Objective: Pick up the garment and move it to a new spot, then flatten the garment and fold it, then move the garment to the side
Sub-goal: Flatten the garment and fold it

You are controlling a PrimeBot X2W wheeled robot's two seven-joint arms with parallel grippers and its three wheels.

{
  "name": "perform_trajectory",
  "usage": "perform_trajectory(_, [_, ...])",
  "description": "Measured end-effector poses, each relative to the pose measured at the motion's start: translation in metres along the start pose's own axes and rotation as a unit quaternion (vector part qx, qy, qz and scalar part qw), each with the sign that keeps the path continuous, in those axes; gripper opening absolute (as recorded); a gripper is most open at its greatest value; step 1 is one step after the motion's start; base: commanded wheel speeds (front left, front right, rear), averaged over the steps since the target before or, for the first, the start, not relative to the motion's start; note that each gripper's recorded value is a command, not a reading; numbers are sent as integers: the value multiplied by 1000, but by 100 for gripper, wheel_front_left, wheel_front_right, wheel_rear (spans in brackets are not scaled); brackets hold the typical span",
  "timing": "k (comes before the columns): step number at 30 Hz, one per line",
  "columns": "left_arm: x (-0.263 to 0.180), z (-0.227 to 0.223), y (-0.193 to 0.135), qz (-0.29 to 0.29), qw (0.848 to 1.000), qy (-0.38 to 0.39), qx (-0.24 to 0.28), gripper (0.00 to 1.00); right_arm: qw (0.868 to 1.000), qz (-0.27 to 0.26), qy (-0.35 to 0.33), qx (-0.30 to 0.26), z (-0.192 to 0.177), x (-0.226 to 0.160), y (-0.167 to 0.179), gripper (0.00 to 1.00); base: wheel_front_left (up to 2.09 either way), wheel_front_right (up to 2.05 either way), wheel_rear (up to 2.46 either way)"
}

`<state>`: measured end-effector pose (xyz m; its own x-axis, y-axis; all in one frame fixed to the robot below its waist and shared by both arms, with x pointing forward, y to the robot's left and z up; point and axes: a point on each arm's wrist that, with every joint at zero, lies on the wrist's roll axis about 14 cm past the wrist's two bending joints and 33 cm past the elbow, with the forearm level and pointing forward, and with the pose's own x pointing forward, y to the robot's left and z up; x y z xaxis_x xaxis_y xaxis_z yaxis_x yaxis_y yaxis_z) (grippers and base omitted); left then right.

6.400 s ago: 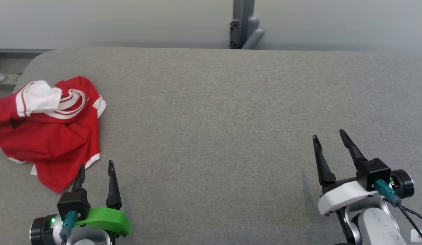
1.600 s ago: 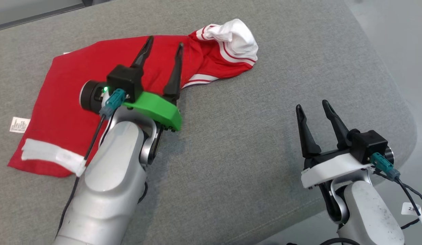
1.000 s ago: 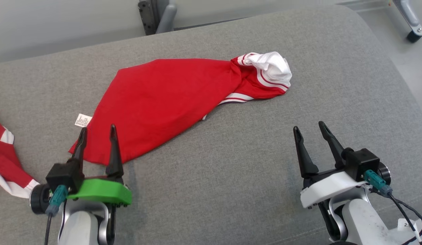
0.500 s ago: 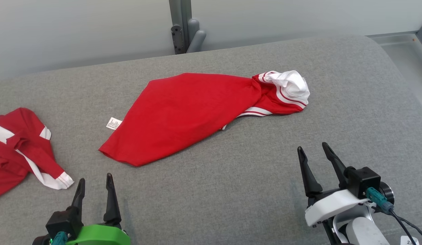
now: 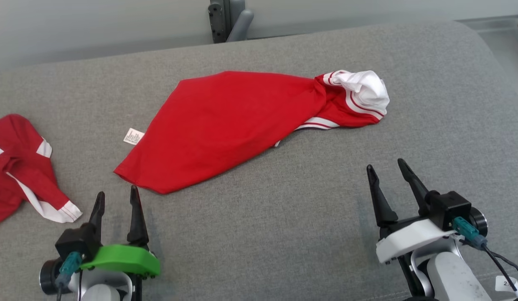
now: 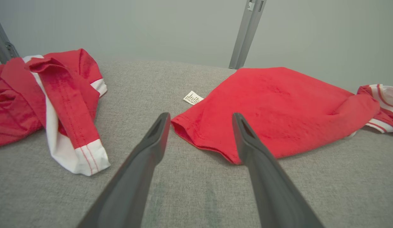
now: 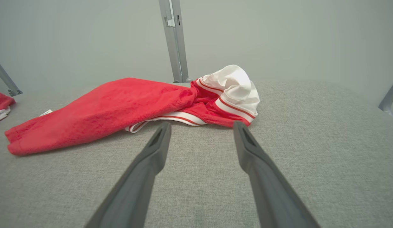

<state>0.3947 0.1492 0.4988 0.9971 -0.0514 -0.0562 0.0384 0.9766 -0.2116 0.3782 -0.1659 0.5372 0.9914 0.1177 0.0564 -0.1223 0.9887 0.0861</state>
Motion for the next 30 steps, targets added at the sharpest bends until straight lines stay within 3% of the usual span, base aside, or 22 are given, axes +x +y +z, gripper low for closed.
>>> perform_trajectory(8, [45,-24,8,16,999,32,-10,100,1000,0,19,-4,-17,23,-8,100,0,0,0])
perform_trajectory(15, [57,-71,25,51,994,97,-29,100,999,-4,42,-1,-36,33,-12,100,0,0,0])
perform_trajectory(19, [64,-76,21,42,993,101,-31,100,999,-8,49,0,-42,33,-14,100,0,0,0])
perform_trajectory(20, [66,-80,17,34,993,107,-27,92,999,-10,53,0,-44,32,-16,100,0,0,0])
perform_trajectory(21, [68,-81,15,28,993,109,-23,48,998,-11,54,0,-45,32,-16,100,0,0,0])
perform_trajectory(22, [69,-81,14,25,994,108,-21,11,998,-12,55,-1,-46,32,-17,100,0,0,0])
perform_trajectory(23, [71,-81,12,20,994,107,-17,0,998,-12,55,-1,-46,33,-18,100,0,0,0])
perform_trajectory(30, [92,-32,-5,-20,999,28,6,0,998,-14,57,2,-48,34,-18,100,0,0,0])
